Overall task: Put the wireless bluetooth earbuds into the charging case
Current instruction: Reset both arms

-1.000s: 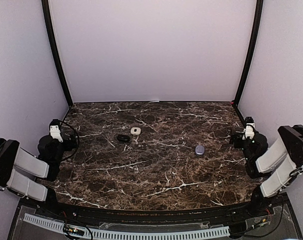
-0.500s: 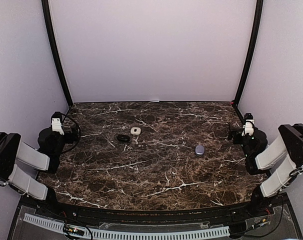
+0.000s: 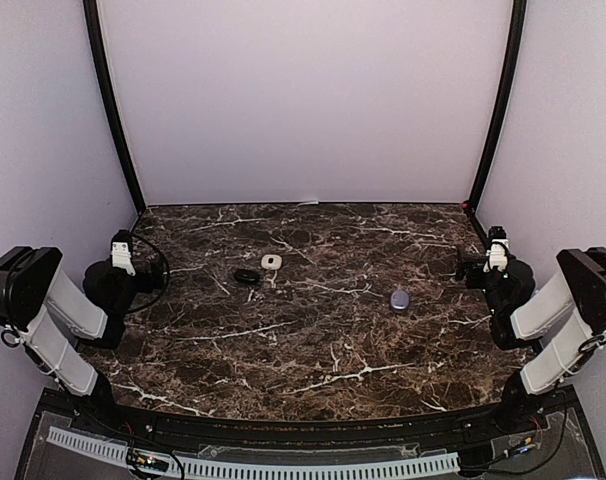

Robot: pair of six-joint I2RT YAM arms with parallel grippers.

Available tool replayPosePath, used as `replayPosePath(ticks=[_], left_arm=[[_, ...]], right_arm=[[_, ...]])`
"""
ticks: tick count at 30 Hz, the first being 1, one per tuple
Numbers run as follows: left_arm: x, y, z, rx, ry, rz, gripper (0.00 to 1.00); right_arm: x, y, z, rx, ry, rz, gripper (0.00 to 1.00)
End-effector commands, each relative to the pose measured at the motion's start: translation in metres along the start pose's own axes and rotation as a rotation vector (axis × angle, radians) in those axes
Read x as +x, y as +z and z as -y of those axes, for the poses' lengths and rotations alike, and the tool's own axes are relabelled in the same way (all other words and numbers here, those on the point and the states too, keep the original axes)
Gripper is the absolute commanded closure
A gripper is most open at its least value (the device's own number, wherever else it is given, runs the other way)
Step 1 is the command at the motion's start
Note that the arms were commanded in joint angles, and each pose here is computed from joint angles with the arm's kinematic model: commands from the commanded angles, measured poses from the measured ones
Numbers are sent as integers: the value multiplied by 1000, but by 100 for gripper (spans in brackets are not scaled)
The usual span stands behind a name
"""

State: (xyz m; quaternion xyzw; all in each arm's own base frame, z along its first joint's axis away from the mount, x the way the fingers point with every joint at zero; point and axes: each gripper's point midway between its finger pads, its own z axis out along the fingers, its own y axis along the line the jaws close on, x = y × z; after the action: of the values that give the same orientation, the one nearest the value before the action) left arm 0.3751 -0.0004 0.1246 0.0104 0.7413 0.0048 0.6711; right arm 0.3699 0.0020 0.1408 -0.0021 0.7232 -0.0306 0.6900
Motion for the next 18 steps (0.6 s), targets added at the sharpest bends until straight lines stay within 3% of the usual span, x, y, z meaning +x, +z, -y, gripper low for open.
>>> replayPosePath(ticks=[1,18], left_arm=[[-13,2,-3,-10,1,38,1],[-13,2,-3,-9,4,41,1]], right_arm=[[-9,2,1,1,13,33,1],[-9,2,1,-1,13,32,1]])
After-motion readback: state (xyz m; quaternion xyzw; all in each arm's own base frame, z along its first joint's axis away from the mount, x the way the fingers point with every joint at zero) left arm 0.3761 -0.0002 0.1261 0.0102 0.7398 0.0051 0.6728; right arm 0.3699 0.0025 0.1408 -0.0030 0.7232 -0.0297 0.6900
